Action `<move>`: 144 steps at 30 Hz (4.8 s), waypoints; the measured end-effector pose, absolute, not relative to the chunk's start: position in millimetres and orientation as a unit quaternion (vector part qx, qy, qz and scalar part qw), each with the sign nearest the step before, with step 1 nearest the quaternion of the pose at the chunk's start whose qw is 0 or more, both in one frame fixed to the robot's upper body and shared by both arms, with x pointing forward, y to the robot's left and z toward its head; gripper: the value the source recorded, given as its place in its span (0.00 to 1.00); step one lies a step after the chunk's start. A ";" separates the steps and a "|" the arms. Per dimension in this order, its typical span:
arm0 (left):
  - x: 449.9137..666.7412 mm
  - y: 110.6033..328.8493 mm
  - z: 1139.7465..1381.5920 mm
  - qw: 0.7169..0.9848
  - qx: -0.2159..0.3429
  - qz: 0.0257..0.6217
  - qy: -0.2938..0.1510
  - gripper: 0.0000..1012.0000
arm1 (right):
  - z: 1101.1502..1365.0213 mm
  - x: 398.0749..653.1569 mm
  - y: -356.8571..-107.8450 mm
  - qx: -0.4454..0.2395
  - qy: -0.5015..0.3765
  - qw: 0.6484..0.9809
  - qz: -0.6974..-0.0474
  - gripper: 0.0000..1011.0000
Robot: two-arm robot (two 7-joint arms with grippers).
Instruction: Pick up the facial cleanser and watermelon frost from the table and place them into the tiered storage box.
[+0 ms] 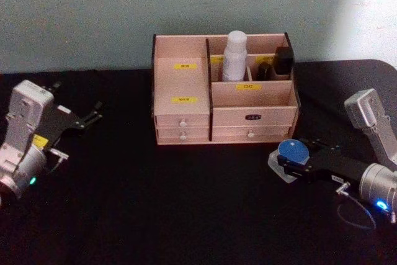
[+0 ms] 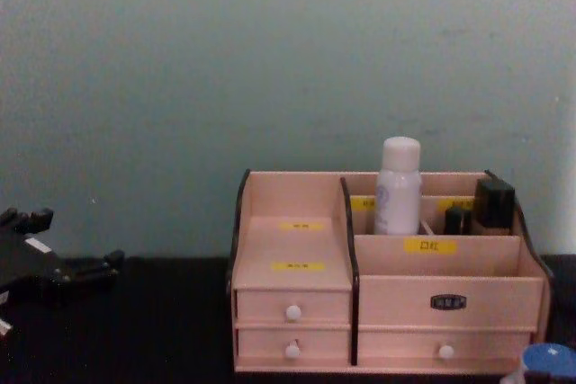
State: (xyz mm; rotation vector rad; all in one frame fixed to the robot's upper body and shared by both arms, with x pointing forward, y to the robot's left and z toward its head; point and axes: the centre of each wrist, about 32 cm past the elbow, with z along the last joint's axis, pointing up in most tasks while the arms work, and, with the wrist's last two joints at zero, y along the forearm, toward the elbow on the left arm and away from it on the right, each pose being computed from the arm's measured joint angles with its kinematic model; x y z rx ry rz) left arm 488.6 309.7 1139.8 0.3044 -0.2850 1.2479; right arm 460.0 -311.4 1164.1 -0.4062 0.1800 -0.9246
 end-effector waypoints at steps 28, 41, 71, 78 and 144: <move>488.6 309.7 1139.8 0.791 0.141 0.580 -0.132 0.99 | 1203.3 484.3 -272.6 -0.158 0.036 0.916 -0.367 0.70; 488.6 309.7 1139.8 0.791 0.141 0.580 -0.132 0.99 | 1217.5 514.6 -250.9 -0.133 0.020 0.930 -0.343 0.70; 488.6 309.7 1139.8 0.791 0.142 0.580 -0.132 0.99 | 1228.8 586.4 -207.9 -0.126 0.010 0.934 -0.333 0.70; 488.6 309.7 1139.8 0.791 0.142 0.580 -0.132 0.99 | 1227.6 598.8 -198.3 -0.125 0.013 0.935 -0.333 0.70; 488.7 309.7 1139.8 0.791 0.141 0.580 -0.132 0.99 | 1217.4 625.3 -179.4 -0.140 0.034 0.931 -0.336 0.99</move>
